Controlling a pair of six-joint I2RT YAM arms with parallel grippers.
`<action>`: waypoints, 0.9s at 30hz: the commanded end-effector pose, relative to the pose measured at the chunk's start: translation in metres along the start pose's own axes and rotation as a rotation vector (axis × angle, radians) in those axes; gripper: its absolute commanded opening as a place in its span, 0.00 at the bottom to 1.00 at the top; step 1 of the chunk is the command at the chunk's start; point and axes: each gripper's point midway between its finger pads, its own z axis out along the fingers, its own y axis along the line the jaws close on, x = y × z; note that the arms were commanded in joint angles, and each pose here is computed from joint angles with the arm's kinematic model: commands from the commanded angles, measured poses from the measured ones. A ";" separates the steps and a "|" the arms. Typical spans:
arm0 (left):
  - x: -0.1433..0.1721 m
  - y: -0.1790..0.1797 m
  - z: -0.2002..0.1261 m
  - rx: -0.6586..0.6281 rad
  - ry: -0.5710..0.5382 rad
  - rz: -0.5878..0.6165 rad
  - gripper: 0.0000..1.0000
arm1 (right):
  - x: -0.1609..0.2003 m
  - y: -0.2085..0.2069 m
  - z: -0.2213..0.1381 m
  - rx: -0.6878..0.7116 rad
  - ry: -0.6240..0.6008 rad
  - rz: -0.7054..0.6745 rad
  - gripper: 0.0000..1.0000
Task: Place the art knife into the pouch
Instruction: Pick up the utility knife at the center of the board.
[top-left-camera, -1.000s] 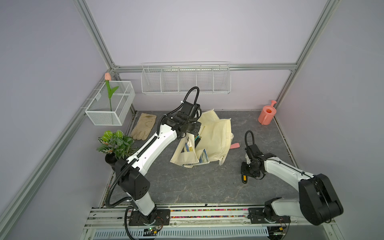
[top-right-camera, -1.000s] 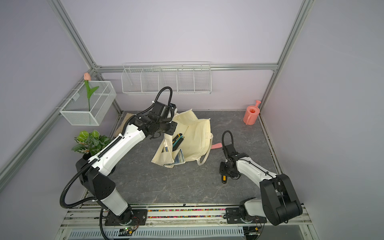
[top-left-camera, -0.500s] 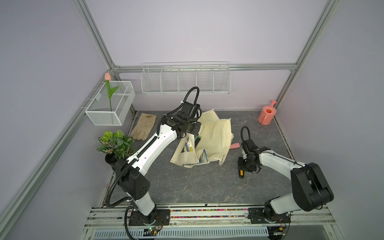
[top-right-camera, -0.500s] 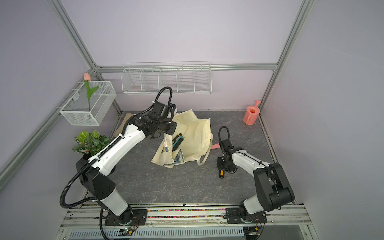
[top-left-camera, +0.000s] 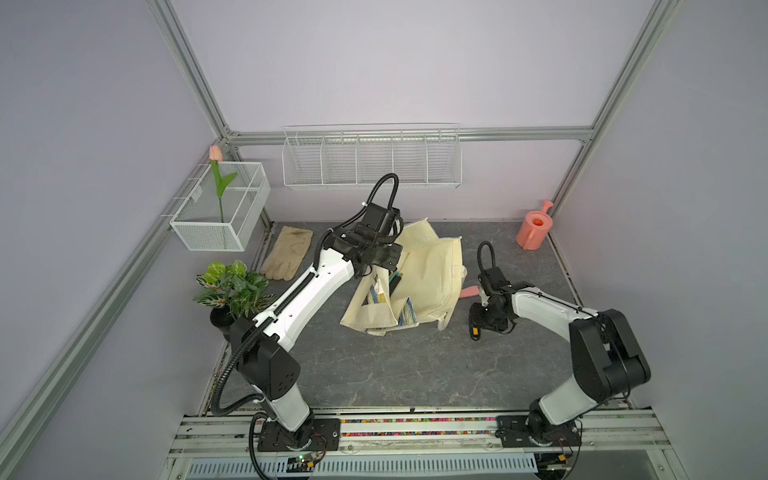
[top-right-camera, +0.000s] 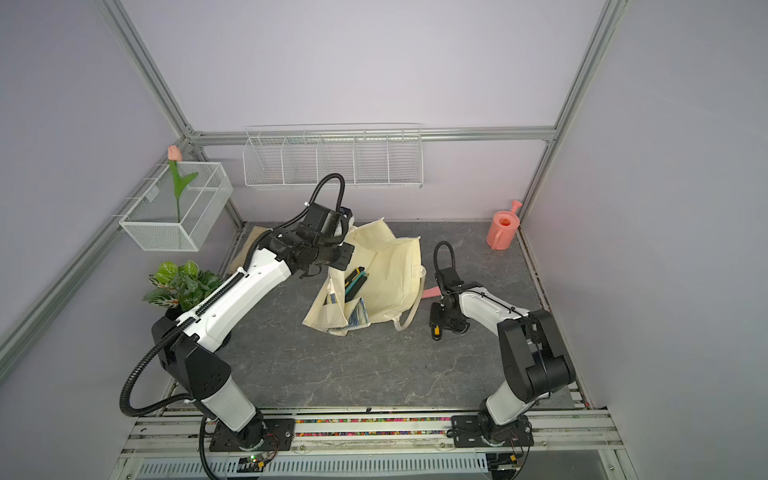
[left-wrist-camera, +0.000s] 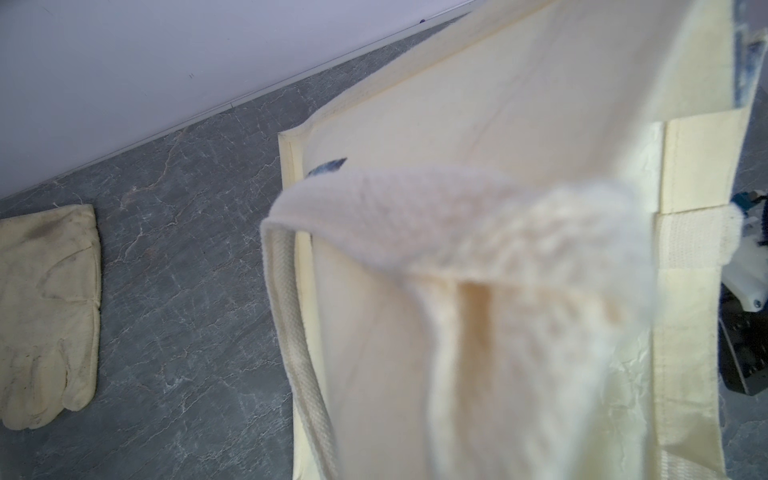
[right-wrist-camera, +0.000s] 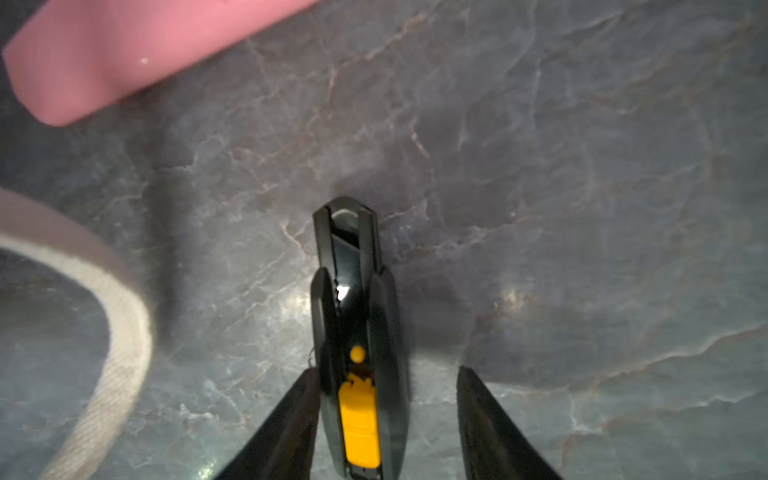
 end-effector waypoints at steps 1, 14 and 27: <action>0.009 0.000 0.005 -0.005 0.036 0.018 0.00 | 0.018 -0.008 -0.001 0.032 0.037 -0.024 0.56; 0.009 0.001 0.004 -0.010 0.035 0.017 0.00 | 0.029 -0.003 0.019 0.070 0.103 -0.089 0.46; 0.009 0.001 0.004 -0.009 0.036 0.017 0.00 | 0.009 0.005 -0.014 0.055 -0.006 -0.073 0.24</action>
